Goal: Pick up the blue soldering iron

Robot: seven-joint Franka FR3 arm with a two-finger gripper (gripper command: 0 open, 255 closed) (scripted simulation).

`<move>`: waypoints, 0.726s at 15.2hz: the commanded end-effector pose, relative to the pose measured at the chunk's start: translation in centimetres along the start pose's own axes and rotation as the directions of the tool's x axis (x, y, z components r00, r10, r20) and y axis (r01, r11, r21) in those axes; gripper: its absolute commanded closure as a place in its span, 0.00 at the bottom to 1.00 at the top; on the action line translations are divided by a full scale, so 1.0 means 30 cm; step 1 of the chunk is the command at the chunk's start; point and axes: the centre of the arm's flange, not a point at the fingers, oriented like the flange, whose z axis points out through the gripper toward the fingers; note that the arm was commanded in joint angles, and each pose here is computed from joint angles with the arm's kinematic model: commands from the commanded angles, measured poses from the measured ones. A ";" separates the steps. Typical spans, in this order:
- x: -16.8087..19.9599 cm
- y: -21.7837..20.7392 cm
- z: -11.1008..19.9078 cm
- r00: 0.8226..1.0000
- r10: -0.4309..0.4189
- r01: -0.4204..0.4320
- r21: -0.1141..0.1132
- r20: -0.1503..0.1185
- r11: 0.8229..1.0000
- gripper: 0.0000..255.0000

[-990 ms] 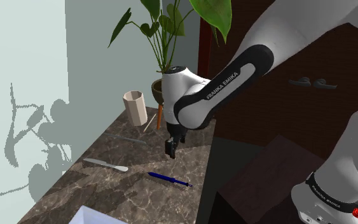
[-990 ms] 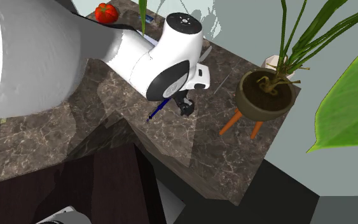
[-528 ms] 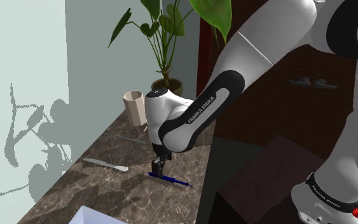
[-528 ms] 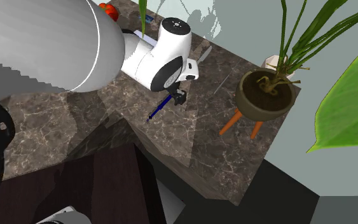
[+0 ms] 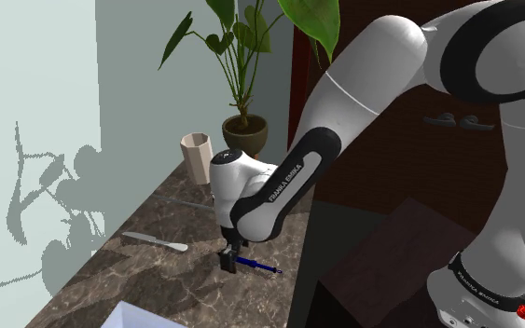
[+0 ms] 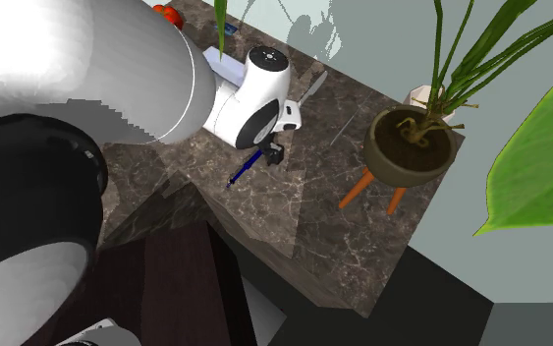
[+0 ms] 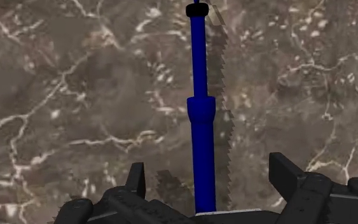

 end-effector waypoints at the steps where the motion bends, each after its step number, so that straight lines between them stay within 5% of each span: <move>1: 0.006 0.004 0.027 1.000 0.000 0.000 0.000 0.000 1.000 0.00; 2: 0.006 0.004 0.027 1.000 0.000 0.000 0.000 0.000 1.000 0.00; 3: 0.004 0.004 0.027 1.000 0.000 0.000 0.000 0.000 1.000 1.00; 11: 0.006 0.003 0.020 1.000 0.000 0.000 0.000 0.000 1.000 1.00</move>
